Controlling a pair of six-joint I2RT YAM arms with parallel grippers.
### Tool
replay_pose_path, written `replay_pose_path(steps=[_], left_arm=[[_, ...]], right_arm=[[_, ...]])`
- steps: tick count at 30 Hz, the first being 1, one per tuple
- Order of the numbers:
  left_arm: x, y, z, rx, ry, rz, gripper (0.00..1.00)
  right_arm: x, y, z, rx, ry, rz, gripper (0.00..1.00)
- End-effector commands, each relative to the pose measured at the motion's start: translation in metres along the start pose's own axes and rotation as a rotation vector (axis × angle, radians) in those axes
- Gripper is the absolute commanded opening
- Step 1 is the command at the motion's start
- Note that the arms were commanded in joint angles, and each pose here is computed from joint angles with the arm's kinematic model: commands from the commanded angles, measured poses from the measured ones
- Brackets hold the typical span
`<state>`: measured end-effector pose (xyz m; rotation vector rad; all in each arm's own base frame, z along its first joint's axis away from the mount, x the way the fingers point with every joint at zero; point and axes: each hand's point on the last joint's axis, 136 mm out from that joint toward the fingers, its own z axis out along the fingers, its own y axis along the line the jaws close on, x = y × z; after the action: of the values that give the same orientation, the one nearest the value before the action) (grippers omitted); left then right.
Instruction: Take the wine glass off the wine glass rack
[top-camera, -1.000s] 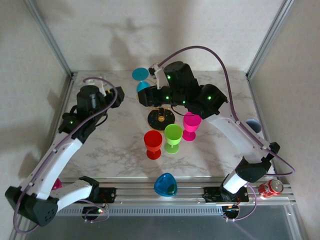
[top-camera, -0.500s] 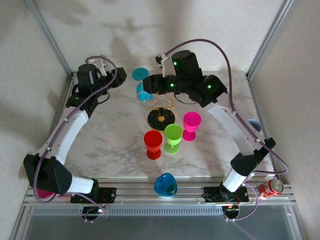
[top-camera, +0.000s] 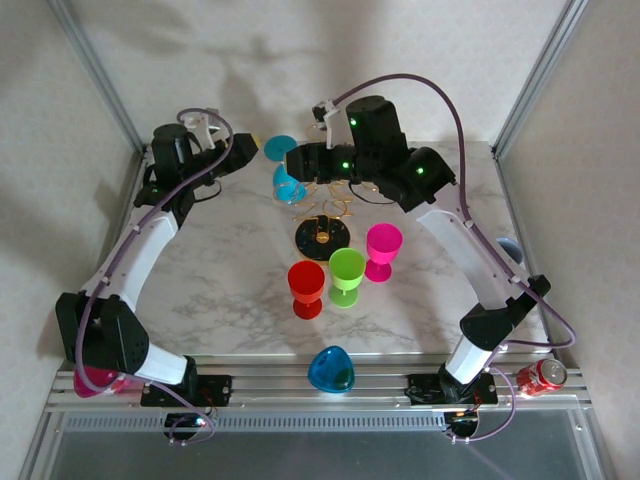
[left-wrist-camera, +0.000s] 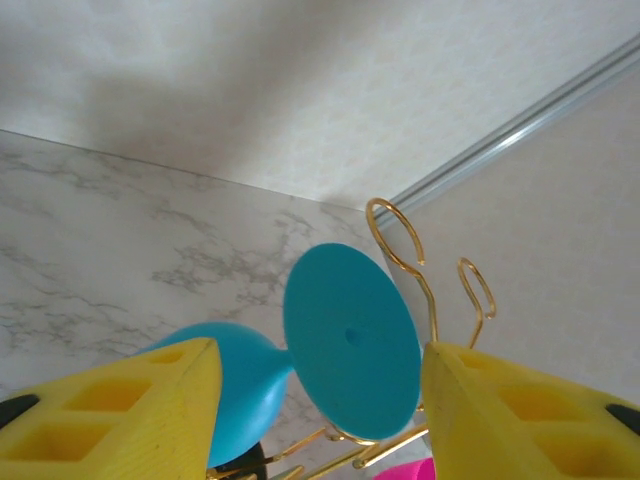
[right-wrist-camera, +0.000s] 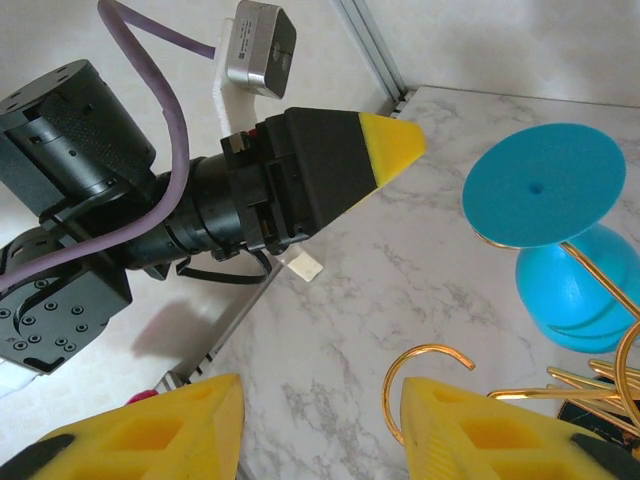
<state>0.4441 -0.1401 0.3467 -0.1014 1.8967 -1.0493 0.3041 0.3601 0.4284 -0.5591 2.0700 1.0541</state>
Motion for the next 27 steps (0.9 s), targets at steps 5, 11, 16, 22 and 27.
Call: replay_pose_path(steps=[5, 11, 16, 22, 27], left_arm=[[0.005, 0.000, 0.011, 0.054, 0.034, -0.030, 0.54], [0.012, 0.000, 0.021, 0.059, 0.059, -0.034, 0.52], [0.012, -0.001, 0.027, 0.062, 0.069, -0.038, 0.51], [0.014, -0.002, 0.032, 0.073, 0.073, -0.043, 0.50], [0.012, -0.003, 0.035, 0.082, 0.072, -0.045, 0.48]], right_arm=[[-0.007, 0.007, -0.006, -0.029, -0.028, -0.002, 0.45], [-0.007, 0.006, -0.005, -0.026, -0.030, -0.002, 0.45], [-0.007, 0.005, -0.007, -0.017, -0.037, -0.004, 0.45], [-0.007, 0.003, -0.008, -0.009, -0.040, -0.006, 0.45], [-0.006, 0.003, -0.007, -0.008, -0.038, -0.004, 0.45]])
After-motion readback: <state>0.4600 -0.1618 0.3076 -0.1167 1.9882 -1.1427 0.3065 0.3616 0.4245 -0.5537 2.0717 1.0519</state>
